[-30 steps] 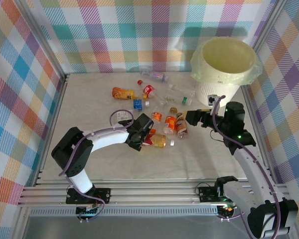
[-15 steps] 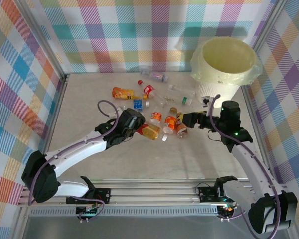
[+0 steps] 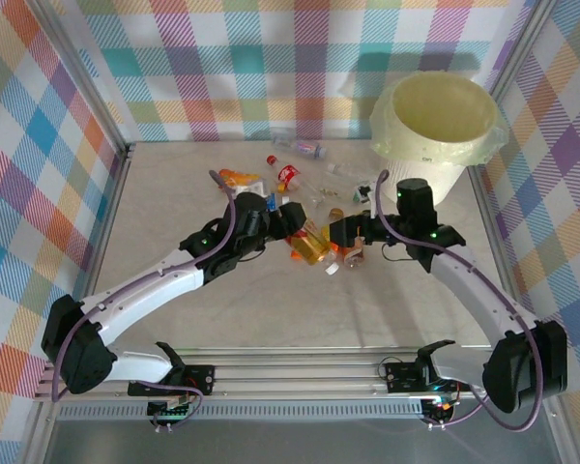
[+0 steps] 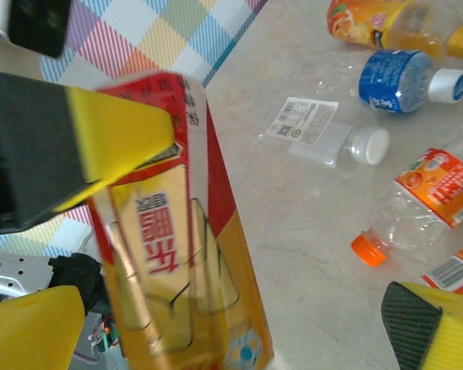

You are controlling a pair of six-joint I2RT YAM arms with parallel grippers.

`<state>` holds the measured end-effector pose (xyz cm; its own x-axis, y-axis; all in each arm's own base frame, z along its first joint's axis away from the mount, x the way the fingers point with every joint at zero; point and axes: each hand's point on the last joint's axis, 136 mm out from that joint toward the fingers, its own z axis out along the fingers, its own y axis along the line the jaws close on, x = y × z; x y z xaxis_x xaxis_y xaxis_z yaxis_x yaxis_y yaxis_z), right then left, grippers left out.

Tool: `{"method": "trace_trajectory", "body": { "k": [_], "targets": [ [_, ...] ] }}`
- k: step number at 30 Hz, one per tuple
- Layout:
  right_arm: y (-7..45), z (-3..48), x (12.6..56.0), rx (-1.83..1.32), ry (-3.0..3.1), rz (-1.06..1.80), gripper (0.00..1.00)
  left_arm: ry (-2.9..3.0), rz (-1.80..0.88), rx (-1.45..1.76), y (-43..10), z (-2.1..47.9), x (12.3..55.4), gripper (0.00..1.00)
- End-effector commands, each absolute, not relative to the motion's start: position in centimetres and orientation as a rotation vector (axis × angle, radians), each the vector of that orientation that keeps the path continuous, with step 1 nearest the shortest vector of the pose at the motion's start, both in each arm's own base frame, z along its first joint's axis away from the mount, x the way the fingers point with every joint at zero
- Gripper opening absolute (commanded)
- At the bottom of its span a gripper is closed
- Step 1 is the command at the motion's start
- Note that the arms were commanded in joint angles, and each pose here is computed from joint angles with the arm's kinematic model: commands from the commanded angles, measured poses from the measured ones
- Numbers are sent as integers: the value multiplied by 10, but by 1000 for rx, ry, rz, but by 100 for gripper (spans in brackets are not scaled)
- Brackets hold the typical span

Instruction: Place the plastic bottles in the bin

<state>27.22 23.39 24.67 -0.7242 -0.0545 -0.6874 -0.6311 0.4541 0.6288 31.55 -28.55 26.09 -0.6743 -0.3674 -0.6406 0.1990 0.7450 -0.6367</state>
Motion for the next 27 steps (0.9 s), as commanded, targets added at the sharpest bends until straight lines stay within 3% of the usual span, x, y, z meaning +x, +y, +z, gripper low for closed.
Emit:
{"method": "trace_trajectory", "body": {
  "k": [1,12,22,27],
  "targets": [
    [245,255,266,-666,2075,1296,100,2028,-1001,56,-309,298,316,49],
    [265,274,241,-822,1987,1527,100,1944,-1111,206,-328,328,321,47],
    [270,276,236,-839,2005,1553,100,1905,-1110,253,-328,338,323,46],
    [268,273,237,-824,2037,1529,80,1905,-1092,275,-329,338,324,46]
  ]
}}
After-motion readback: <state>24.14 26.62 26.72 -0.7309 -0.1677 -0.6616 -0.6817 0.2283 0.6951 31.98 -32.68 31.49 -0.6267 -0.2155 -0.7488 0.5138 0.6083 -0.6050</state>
